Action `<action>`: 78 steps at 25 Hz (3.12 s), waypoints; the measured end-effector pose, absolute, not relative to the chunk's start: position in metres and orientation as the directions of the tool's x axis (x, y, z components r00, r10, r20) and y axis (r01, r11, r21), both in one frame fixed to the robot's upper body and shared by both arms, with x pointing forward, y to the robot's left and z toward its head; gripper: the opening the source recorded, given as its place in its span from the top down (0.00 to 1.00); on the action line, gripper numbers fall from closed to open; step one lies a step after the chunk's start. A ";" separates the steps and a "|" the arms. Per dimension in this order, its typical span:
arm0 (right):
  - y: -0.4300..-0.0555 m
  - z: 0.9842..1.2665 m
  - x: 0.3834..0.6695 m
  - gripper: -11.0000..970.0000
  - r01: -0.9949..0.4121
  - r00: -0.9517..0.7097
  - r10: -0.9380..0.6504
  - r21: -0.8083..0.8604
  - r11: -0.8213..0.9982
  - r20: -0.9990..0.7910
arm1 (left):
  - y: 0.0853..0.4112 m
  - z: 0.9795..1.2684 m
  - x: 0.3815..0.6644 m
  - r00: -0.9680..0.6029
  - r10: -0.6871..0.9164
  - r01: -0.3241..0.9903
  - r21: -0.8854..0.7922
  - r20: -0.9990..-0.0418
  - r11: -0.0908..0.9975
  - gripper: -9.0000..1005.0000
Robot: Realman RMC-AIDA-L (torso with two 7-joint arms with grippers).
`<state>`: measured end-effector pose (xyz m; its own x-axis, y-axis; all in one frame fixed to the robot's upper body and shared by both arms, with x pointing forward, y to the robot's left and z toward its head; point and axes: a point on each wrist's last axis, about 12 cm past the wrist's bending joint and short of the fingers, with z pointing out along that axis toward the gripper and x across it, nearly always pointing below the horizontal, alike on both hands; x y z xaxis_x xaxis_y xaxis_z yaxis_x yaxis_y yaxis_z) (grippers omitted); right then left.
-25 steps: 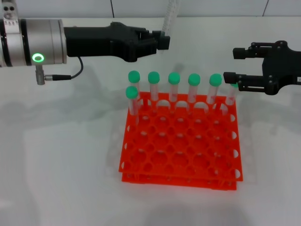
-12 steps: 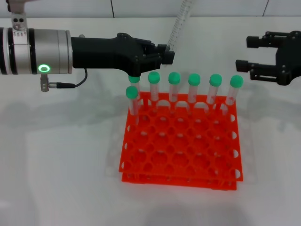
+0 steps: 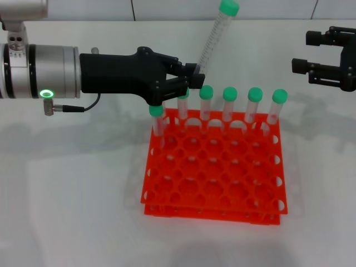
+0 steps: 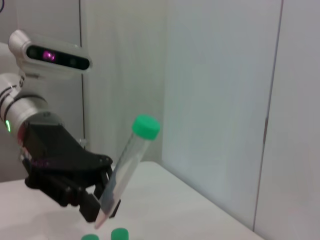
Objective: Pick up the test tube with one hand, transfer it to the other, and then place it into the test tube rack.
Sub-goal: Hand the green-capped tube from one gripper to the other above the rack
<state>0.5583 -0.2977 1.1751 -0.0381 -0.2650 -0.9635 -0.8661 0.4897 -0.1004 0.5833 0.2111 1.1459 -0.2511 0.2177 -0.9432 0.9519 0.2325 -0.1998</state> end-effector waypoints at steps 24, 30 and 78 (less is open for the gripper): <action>-0.313 1.173 0.541 0.34 -0.859 -0.046 -0.205 -0.066 0.507 -0.978 | 0.198 1.140 0.586 -0.261 0.261 0.956 -0.211 -0.929 0.206 0.80; -0.317 1.176 0.538 0.34 -0.859 -0.036 -0.177 -0.060 0.508 -0.984 | 0.198 1.140 0.586 -0.259 0.263 0.956 -0.209 -0.929 0.204 0.80; -0.277 1.185 0.548 0.34 -0.929 0.009 -0.159 -0.067 0.363 -0.987 | 0.185 1.134 0.584 -0.247 0.309 0.965 -0.203 -0.918 0.167 0.80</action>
